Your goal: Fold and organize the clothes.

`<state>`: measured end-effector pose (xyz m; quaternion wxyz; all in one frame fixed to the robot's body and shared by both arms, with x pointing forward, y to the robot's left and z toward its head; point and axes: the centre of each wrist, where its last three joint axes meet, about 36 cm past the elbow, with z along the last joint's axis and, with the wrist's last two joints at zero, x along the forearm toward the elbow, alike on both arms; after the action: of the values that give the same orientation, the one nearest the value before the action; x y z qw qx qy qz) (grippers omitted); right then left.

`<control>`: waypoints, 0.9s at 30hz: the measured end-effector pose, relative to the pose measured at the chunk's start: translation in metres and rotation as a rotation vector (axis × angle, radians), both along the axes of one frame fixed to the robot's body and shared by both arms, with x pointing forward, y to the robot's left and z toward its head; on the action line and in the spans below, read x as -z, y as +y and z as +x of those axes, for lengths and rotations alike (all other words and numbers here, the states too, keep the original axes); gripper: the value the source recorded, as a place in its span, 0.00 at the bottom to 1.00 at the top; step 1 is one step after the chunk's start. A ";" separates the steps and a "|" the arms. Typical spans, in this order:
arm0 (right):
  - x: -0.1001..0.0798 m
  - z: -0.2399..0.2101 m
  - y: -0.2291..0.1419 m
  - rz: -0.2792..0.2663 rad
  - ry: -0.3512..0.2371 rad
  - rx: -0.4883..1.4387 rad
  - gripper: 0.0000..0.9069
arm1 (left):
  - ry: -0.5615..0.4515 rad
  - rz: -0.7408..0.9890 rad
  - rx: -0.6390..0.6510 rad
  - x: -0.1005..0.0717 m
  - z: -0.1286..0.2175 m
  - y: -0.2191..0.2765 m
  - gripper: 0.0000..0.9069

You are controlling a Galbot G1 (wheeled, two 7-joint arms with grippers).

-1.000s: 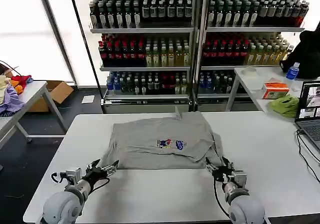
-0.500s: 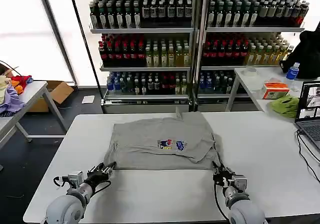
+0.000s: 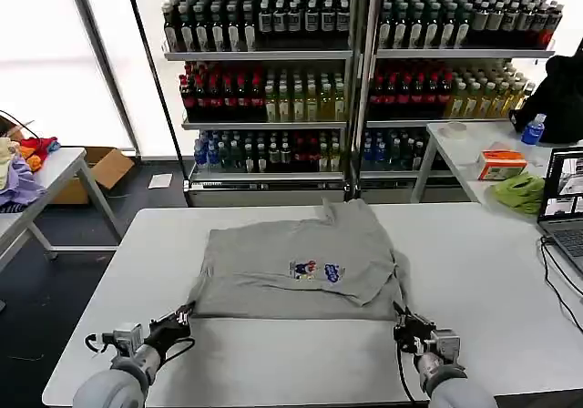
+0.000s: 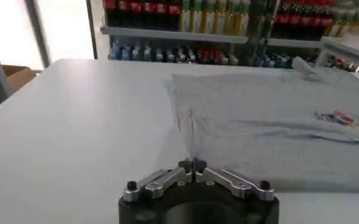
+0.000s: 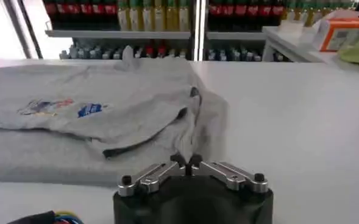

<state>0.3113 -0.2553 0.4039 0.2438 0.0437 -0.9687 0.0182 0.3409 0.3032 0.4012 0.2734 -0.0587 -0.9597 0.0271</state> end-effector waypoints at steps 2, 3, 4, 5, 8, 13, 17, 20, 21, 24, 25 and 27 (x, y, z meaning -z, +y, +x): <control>-0.003 -0.011 0.000 -0.001 0.005 -0.007 0.00 | 0.006 0.003 -0.003 -0.002 -0.010 -0.001 0.01; -0.005 -0.017 0.000 -0.003 0.007 -0.010 0.00 | 0.010 0.004 -0.006 -0.003 -0.016 -0.002 0.01; -0.006 -0.024 -0.001 -0.005 0.010 -0.013 0.00 | 0.015 0.005 -0.010 -0.004 -0.022 -0.003 0.01; -0.008 -0.030 -0.001 -0.009 0.013 -0.015 0.00 | 0.022 0.004 -0.012 -0.005 -0.028 -0.003 0.01; -0.012 -0.048 -0.003 -0.027 0.025 -0.019 0.00 | 0.047 -0.002 -0.024 -0.008 -0.048 -0.005 0.01; -0.016 -0.070 -0.008 -0.063 0.050 -0.022 0.00 | 0.102 -0.016 -0.051 -0.013 -0.082 -0.004 0.02; -0.019 -0.078 -0.009 -0.077 0.069 -0.032 1.00 | 0.142 -0.017 -0.065 -0.019 -0.102 -0.002 0.71; -0.021 -0.080 -0.012 -0.082 0.073 -0.031 1.00 | 0.164 -0.020 -0.066 -0.025 -0.113 -0.002 1.00; -0.023 -0.080 -0.013 -0.083 0.072 -0.031 1.00 | 0.170 -0.019 -0.065 -0.026 -0.115 -0.001 1.00; -0.029 -0.078 -0.016 -0.077 0.065 -0.031 1.00 | 0.176 -0.012 -0.066 -0.032 -0.119 0.002 1.00; -0.031 -0.077 -0.018 -0.075 0.063 -0.030 1.00 | 0.177 -0.008 -0.067 -0.034 -0.120 0.004 1.00; -0.036 -0.074 -0.021 -0.068 0.055 -0.028 1.00 | 0.175 -0.002 -0.071 -0.039 -0.121 0.008 1.00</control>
<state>0.2369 -0.2760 0.4399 0.2715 0.0493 -0.9597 0.0533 0.2203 0.3109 0.4398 0.3552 -0.0223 -0.9335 0.0430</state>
